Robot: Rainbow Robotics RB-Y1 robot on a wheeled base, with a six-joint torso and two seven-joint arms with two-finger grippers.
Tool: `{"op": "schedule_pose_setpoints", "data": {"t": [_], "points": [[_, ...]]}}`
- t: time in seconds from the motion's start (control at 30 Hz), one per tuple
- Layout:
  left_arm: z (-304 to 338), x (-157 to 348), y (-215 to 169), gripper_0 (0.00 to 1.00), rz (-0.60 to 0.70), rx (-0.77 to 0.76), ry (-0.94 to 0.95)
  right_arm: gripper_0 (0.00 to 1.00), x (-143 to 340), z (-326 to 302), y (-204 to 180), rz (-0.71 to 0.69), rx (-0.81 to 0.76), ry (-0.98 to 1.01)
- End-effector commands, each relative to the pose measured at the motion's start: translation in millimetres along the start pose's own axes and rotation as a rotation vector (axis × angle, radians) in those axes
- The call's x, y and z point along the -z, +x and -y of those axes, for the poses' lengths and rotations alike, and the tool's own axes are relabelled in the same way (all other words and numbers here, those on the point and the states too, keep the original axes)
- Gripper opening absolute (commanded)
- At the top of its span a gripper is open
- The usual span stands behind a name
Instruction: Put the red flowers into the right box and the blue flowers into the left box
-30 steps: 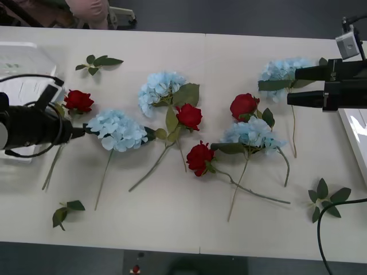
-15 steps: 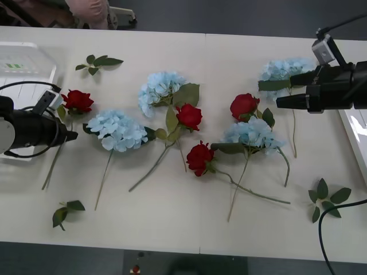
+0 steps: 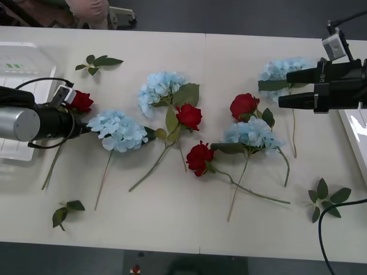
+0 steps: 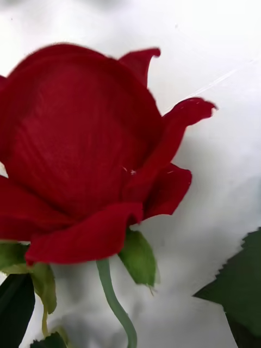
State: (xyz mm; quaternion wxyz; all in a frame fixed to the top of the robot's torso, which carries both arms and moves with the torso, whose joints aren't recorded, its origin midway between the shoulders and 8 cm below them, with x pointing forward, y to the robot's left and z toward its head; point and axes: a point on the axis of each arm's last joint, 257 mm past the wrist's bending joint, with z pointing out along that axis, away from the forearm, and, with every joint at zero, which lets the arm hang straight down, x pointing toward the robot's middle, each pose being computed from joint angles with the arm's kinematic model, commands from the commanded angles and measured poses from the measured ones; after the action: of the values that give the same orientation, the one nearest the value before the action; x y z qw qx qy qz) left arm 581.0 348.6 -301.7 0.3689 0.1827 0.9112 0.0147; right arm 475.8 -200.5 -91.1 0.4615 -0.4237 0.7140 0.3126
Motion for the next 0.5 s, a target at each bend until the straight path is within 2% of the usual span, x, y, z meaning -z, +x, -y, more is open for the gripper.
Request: {"op": "schedule_pose_setpoints", "data": {"t": [0.03,0.1,0.2,0.23,0.27,0.3,0.37,0.5], "points": [[-18.5,5.8,-20.3,0.89,0.038,-0.040,-0.035,1.00,11.9,-7.8,-16.4,0.023,0.091,-0.010],[-19.5,6.2,-20.6,0.75,0.039,-0.041,-0.037,1.00,15.3,-10.8,-16.3,0.029,0.099,-0.022],[-19.4,6.0,-19.1,0.61,0.036,-0.041,-0.036,1.00,19.3,-14.9,-16.8,0.035,0.110,-0.037],[-19.4,6.2,-20.2,0.50,0.038,-0.041,-0.037,1.00,20.2,-16.0,-16.6,0.036,0.112,-0.041],[-18.7,5.7,-19.7,0.32,0.037,-0.044,-0.036,1.00,22.0,-17.3,-17.1,0.039,0.117,-0.045],[-17.6,5.0,-18.8,0.23,0.035,-0.047,-0.035,1.00,22.8,-18.0,-17.5,0.043,0.119,-0.048],[-13.8,2.0,-17.7,0.13,0.042,-0.059,-0.034,1.00,23.3,-19.4,-17.7,0.044,0.123,-0.053],[-14.1,-4.8,-13.8,0.02,0.063,-0.064,-0.045,1.00,23.5,-20.7,-18.6,0.048,0.126,-0.058]]}}
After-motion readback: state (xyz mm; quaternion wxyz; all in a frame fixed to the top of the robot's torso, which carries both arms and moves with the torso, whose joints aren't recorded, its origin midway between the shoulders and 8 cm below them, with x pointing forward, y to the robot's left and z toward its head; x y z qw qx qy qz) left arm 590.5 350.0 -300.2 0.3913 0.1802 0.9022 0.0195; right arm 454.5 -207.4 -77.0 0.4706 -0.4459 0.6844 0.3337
